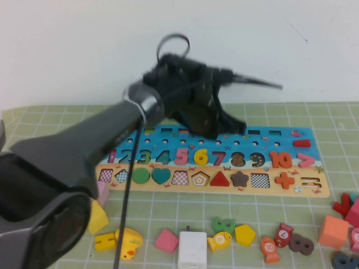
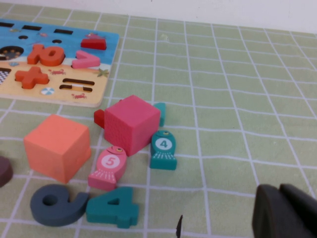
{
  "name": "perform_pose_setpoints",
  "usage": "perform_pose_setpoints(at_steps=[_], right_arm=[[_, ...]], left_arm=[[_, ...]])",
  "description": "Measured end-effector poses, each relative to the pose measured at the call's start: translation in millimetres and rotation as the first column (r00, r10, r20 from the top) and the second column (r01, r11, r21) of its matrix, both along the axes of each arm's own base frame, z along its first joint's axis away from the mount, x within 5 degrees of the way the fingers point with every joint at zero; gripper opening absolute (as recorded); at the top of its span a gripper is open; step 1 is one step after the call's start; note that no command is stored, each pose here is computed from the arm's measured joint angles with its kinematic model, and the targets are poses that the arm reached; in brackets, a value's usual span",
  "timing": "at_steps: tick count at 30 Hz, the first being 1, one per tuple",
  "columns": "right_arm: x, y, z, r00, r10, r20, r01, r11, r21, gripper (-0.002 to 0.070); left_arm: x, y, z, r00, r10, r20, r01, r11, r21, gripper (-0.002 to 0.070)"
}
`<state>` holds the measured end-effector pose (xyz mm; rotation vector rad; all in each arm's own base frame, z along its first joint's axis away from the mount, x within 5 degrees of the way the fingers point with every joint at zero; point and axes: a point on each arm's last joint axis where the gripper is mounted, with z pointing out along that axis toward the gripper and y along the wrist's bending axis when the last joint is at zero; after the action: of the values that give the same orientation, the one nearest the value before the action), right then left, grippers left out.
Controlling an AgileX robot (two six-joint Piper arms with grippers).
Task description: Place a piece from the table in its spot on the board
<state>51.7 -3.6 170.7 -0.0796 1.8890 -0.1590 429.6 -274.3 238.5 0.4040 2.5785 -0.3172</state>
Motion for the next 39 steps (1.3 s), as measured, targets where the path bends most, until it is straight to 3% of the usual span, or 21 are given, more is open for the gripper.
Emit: perform_pose_setpoints(at_steps=[5,10,18,22,29,34,39], right_arm=[[0,0,0,1.000,0.000,0.000,0.000,1.000,0.000,-0.0003],[0,0,0,1.000,0.000,0.000,0.000,1.000,0.000,-0.0003],[0,0,0,1.000,0.000,0.000,0.000,1.000,0.000,-0.0003],[0,0,0,1.000,0.000,0.000,0.000,1.000,0.000,-0.0003],[0,0,0,1.000,0.000,0.000,0.000,1.000,0.000,-0.0003],[0,0,0,1.000,0.000,0.000,0.000,1.000,0.000,-0.0003],[0,0,0,1.000,0.000,0.000,0.000,1.000,0.000,-0.0003]], left_arm=[[-12,14,61,0.992,-0.005,0.128,0.003,1.000,0.011,0.0028],[-42,45,138,0.961,0.008,0.277,-0.026,0.998,0.060,0.0028],[-137,110,273,0.848,0.054,0.526,-0.031,0.998,-0.052,0.0028],[-191,141,309,0.816,-0.011,0.578,0.032,0.999,-0.026,0.0028],[-267,181,313,0.771,-0.137,0.622,0.151,0.988,0.030,0.0028],[-289,193,272,0.764,-0.187,0.617,0.187,0.980,0.066,0.0028],[-309,200,220,0.716,-0.255,0.650,0.251,0.963,0.101,0.0028]])
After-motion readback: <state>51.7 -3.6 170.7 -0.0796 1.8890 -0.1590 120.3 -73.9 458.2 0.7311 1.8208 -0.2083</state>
